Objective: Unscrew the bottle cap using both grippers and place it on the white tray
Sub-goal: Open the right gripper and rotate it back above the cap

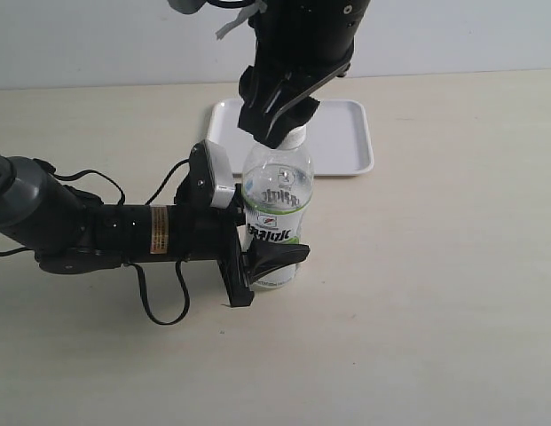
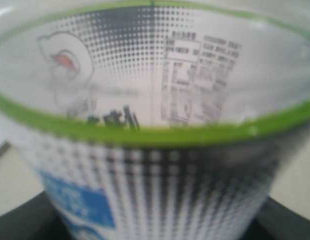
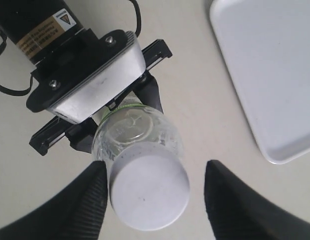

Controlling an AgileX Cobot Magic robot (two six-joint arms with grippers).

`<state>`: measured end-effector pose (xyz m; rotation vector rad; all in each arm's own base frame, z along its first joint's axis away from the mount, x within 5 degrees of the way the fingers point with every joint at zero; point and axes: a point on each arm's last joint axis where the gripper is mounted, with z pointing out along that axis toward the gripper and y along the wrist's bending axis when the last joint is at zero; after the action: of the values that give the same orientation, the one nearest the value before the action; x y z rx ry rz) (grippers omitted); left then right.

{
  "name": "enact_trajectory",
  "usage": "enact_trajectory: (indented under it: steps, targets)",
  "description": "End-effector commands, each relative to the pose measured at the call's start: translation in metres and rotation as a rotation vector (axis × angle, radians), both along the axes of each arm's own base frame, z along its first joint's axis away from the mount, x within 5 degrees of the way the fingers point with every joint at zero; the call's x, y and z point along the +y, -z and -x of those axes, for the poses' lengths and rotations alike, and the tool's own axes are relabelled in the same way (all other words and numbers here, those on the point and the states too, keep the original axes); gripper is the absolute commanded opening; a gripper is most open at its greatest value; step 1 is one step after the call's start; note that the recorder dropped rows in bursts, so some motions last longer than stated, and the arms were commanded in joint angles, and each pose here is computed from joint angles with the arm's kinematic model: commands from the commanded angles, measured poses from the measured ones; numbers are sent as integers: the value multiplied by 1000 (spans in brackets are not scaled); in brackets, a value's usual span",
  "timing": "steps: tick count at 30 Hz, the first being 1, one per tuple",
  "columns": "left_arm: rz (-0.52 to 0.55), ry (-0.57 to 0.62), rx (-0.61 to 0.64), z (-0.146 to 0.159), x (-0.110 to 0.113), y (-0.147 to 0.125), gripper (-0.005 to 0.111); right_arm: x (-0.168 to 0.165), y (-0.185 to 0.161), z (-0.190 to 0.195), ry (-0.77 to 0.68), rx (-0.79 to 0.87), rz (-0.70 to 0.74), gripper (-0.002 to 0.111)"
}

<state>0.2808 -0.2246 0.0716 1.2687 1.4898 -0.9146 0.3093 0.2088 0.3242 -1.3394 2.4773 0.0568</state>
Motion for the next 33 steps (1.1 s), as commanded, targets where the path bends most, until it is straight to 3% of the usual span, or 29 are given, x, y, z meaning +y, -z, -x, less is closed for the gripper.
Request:
enact_trajectory:
  steps: [1,9,17,22,33]
  targets:
    - [-24,12,-10,2,-1,0,0,2,-2,0,4,-3,-18,51]
    - [-24,12,-10,2,-1,0,0,3,-2,0,4,-1,-21,38]
    - [-22,14,-11,2,-1,0,0,3,-2,0,4,-1,-21,0]
    - [-22,14,-11,2,-1,0,0,3,-2,0,-53,-11,-7,0]
    - [-22,14,-11,2,-1,0,0,6,-2,2,-323,-50,30,0]
